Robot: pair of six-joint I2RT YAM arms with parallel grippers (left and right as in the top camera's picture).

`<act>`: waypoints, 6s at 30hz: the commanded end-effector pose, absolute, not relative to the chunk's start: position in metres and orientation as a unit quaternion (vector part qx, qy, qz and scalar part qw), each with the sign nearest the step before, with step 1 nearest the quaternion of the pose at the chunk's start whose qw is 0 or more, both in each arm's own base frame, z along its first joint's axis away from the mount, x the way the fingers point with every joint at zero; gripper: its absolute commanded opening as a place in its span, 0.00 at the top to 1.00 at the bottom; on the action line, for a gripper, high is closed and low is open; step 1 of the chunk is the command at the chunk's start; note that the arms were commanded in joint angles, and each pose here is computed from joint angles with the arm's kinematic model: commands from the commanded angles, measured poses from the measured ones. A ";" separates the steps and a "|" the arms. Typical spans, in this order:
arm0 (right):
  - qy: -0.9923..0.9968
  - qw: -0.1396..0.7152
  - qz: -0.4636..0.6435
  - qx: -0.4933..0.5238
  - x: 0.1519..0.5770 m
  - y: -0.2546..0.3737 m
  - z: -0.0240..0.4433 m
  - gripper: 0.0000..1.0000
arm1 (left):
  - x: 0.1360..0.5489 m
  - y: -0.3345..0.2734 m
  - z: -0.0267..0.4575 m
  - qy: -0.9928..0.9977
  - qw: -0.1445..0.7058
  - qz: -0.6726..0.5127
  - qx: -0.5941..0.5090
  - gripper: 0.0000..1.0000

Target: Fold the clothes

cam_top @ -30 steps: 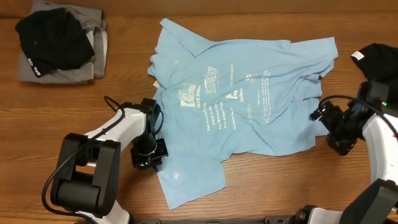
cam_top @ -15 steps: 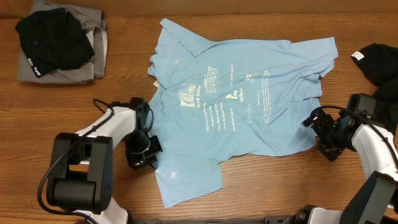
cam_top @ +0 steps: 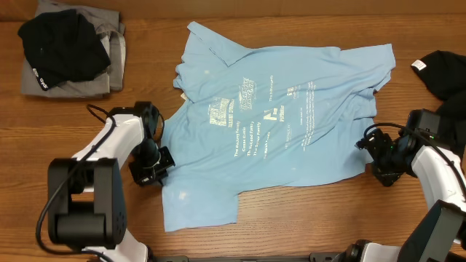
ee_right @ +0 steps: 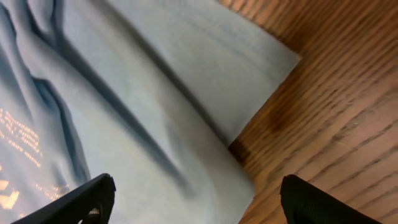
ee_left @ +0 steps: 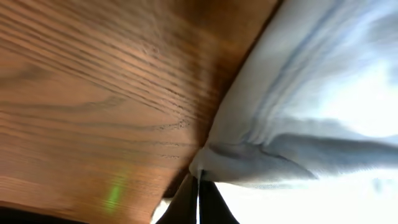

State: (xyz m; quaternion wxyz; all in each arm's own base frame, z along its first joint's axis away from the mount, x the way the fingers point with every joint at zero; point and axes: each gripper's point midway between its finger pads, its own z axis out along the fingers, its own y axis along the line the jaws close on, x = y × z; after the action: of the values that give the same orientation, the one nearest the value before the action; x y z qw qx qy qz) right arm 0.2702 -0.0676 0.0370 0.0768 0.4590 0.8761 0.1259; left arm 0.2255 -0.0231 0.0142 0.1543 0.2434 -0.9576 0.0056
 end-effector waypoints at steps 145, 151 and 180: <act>0.696 0.013 -0.129 0.706 0.164 -0.183 0.081 0.96 | 0.202 -0.030 0.122 -0.972 0.050 0.055 0.225 0.96; 0.683 0.019 -0.128 0.719 0.164 -0.185 0.082 0.96 | 0.185 -0.029 0.124 -0.969 0.084 0.046 0.227 0.96; 0.779 0.058 0.018 0.624 0.218 -0.162 0.077 0.00 | 0.182 -0.091 0.089 -0.978 0.137 0.142 0.066 0.45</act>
State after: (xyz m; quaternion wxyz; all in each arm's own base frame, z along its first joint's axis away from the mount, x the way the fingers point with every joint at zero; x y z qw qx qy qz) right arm 0.2091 -0.1607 0.0656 0.0322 0.6293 0.7765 0.0054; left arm 0.1873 -0.0639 0.0912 0.1246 0.1378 -0.9767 0.1076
